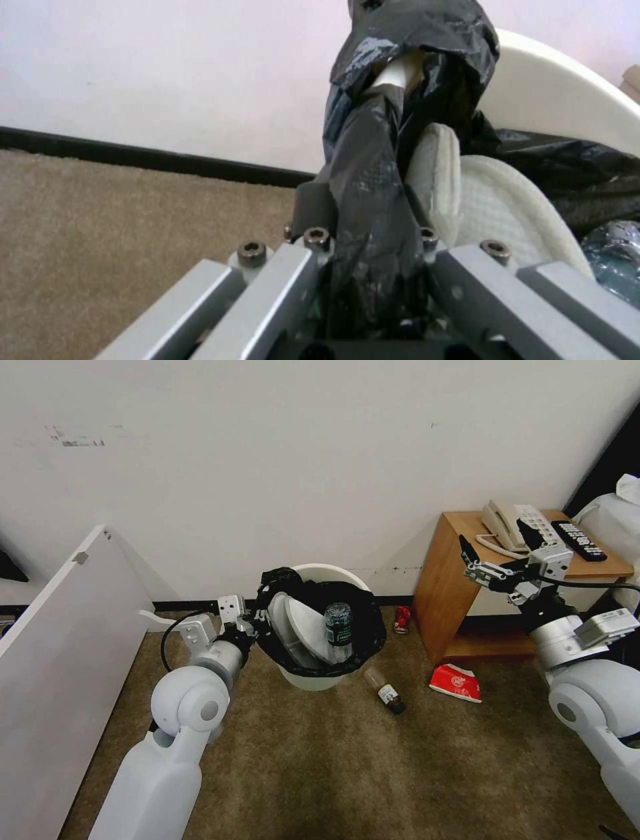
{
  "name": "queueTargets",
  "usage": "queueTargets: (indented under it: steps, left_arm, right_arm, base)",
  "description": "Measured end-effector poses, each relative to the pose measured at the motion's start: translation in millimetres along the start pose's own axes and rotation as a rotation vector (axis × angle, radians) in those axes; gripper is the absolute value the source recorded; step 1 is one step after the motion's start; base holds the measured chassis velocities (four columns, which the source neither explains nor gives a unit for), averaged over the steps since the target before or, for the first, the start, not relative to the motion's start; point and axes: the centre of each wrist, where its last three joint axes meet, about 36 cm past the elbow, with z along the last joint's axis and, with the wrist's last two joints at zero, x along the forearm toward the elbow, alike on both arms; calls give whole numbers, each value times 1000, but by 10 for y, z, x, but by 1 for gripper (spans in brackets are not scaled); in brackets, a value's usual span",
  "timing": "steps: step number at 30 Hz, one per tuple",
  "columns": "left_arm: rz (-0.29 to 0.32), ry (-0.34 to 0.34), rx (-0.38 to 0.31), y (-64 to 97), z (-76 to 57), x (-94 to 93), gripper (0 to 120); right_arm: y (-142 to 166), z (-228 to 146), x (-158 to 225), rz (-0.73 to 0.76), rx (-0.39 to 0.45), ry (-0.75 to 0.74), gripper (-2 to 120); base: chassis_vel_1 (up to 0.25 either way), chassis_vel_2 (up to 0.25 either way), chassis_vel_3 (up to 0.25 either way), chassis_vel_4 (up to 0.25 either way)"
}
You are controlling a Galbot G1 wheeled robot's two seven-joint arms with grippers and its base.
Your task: Pick up the trash bin, then pick up the garbage from the floor and place it into the trash bin.
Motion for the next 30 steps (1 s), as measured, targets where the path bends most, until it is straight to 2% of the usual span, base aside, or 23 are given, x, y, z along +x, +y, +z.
queueTargets:
  steps: [7,18,30]
  left_arm:
    - [2,6,3,-14,21,-15,4]
    - [3,5,1,-16,14,-24,4]
    - [1,5,4,-12,14,-41,4]
  right_arm:
    - [6,-15,-5,4,-22,-4,100]
    - [-11,-4,-12,-12,-2,-6,100]
    - [12,-3,-14,-2,-36,-9,100]
  base:
    - [59,59,-67,-53]
    - [0,0,0,0]
    - [0,0,0,0]
